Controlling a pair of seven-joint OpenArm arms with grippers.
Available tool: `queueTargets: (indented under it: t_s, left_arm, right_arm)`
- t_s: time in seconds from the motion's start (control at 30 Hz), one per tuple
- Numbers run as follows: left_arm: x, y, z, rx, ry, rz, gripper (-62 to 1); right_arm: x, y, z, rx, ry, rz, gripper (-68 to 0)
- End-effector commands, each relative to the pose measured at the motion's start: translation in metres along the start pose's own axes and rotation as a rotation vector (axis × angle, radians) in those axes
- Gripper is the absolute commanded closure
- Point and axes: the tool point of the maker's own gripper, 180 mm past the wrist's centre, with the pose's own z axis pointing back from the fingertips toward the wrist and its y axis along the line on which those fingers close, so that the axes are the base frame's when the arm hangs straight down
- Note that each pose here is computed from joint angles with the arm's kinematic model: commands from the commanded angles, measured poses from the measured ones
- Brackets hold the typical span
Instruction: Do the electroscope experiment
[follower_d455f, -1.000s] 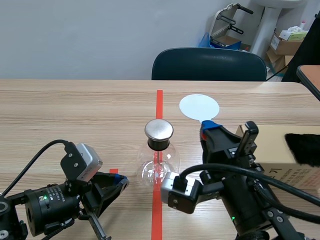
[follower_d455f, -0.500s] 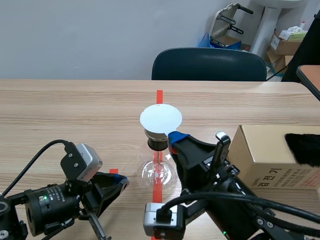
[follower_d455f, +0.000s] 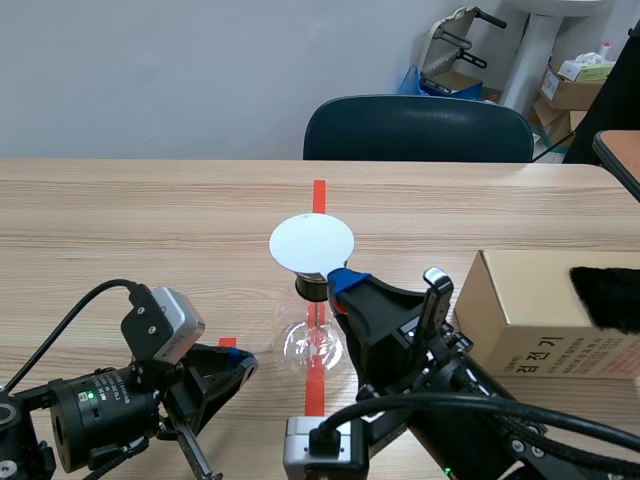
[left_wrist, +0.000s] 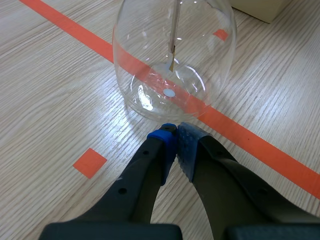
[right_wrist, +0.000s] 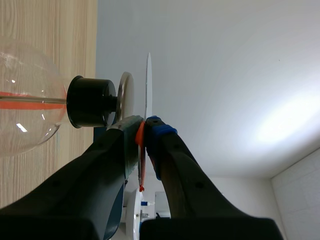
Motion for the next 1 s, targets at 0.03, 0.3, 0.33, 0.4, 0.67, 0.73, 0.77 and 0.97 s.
queueTargets:
  t_s: [0.03,0.3,0.33,0.4,0.67,0.73,0.77,0.97]
  left_arm:
    - [0.011,-0.002,-0.002,-0.008,-0.037,0.002,-2.7]
    - [0.011,-0.002,-0.002,-0.008,-0.037,0.002,-2.7]
    - [0.011,-0.002,-0.002,-0.008,-0.037,0.002,-2.7]
    - [0.011,-0.002,-0.002,-0.008,-0.037,0.002,-2.7]
    - [0.011,-0.002,-0.002,-0.008,-0.037,0.002,-2.7]
    - [0.011,-0.002,-0.002,-0.008,-0.037,0.002,-2.7]
    - [0.011,-0.002,-0.002,-0.008,-0.037,0.002,-2.7]
    - [0.011,-0.002,-0.002,-0.008,-0.037,0.002,-2.7]
  right_arm:
    - [-0.004,-0.012,-0.004,-0.039,0.003,0.016,-0.8]
    - [-0.005,-0.012,-0.004,-0.039,0.007,0.015,-0.8]
    - [-0.006,-0.012,-0.004,-0.039,0.016,0.015,-0.8]
    - [-0.012,-0.012,-0.004,-0.039,0.048,0.014,-0.8]
    - [-0.062,-0.012,0.006,-0.041,0.329,0.008,-0.8]
    - [-0.076,-0.012,0.011,-0.041,0.412,0.006,-0.8]
    - [-0.082,-0.012,0.014,-0.042,0.452,0.006,-0.8]
    - [-0.11,-0.012,0.031,-0.042,0.635,0.002,-0.8]
